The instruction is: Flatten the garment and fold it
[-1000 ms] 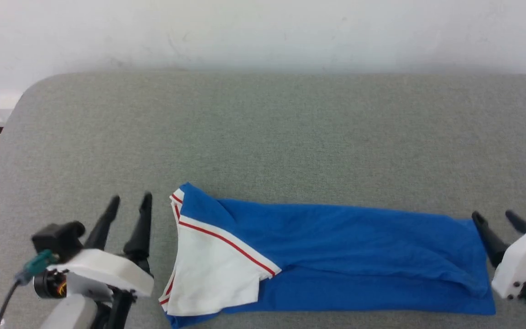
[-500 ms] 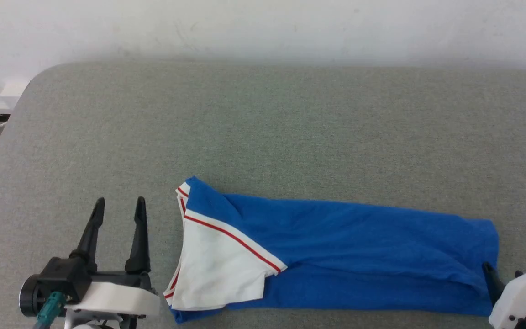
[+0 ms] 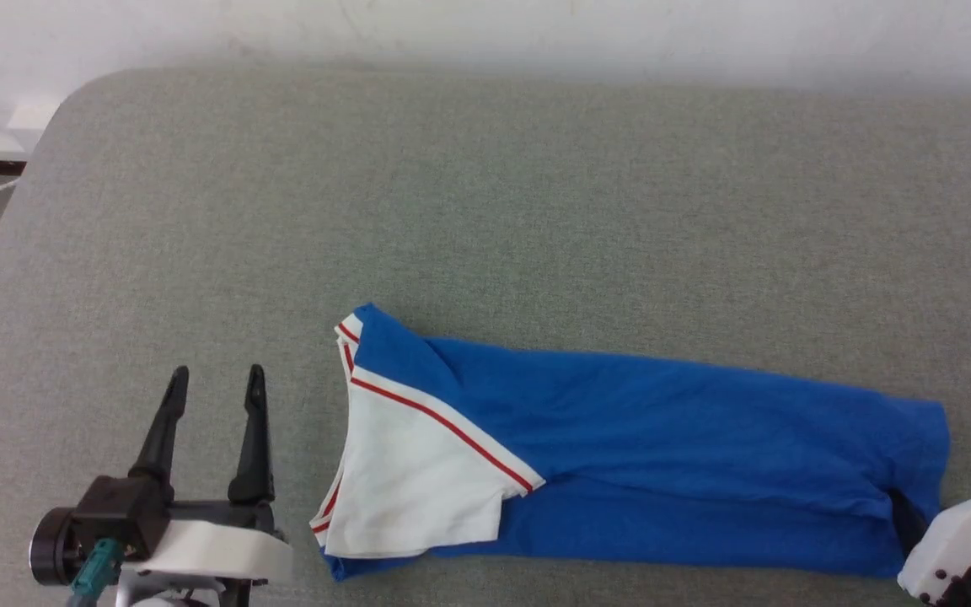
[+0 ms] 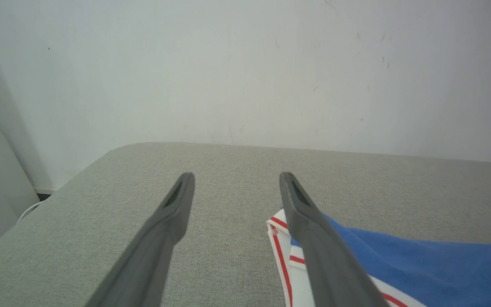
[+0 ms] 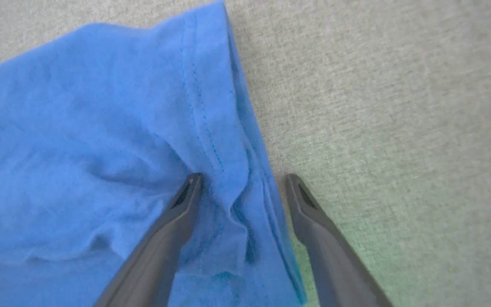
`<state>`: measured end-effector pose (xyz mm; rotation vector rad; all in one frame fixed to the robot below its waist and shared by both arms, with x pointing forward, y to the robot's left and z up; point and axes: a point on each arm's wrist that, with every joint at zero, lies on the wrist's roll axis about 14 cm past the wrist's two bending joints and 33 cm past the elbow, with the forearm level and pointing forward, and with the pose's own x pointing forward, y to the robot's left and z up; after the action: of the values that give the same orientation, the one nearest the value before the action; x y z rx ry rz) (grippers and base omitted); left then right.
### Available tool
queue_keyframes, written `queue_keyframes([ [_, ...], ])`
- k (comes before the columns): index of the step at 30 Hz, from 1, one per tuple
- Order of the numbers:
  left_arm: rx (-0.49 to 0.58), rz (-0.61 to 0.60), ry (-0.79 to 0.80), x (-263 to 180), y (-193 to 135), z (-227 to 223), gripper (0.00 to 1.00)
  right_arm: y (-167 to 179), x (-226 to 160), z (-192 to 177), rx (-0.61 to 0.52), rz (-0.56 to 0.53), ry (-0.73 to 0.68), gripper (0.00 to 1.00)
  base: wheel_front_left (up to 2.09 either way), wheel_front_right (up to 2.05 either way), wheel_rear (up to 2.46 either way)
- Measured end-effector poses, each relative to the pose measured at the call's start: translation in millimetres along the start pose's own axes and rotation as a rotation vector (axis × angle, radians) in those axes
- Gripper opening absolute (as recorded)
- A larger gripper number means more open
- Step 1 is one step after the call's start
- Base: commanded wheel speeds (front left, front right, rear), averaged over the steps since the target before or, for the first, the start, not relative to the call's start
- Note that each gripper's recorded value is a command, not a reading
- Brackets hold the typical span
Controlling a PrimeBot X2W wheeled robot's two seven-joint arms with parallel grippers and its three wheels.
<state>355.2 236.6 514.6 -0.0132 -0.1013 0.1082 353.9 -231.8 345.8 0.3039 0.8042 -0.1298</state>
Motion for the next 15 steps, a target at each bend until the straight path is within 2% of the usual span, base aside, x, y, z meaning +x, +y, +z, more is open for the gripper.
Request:
queue_keyframes([
  [1, 0.000, 0.002, 0.001, 1.9, 1.1, -0.5, 1.00, 1.9, 2.5, -1.2, -0.009, 0.005, 0.011, 1.00, 0.00, 0.00, 0.00],
  [2, 0.001, 0.004, 0.000, 3.4, 2.5, -0.5, 1.00, 2.9, 4.6, -2.2, -0.014, 0.010, 0.020, 0.80, 0.00, 0.00, 0.00],
  [3, 0.002, 0.006, 0.001, 4.3, 3.4, -1.1, 1.00, 3.6, 6.1, -2.8, -0.020, 0.014, 0.025, 0.11, 0.00, 0.00, 0.00],
  [4, 0.001, 0.009, 0.004, 4.5, 4.7, -1.9, 1.00, 4.2, 7.3, -3.2, -0.025, 0.018, 0.030, 0.00, 0.00, 0.00, 0.00],
  [8, -0.008, 0.025, 0.008, 3.3, 7.7, -3.6, 1.00, 17.4, 10.0, 0.6, -0.036, 0.053, 0.005, 0.00, 0.00, 0.00, 0.00],
  [15, -0.020, 0.008, -0.002, 1.0, 2.8, -0.6, 1.00, 7.4, 1.3, 14.5, -0.050, 0.031, -0.074, 0.00, 0.00, 0.00, 0.00],
])
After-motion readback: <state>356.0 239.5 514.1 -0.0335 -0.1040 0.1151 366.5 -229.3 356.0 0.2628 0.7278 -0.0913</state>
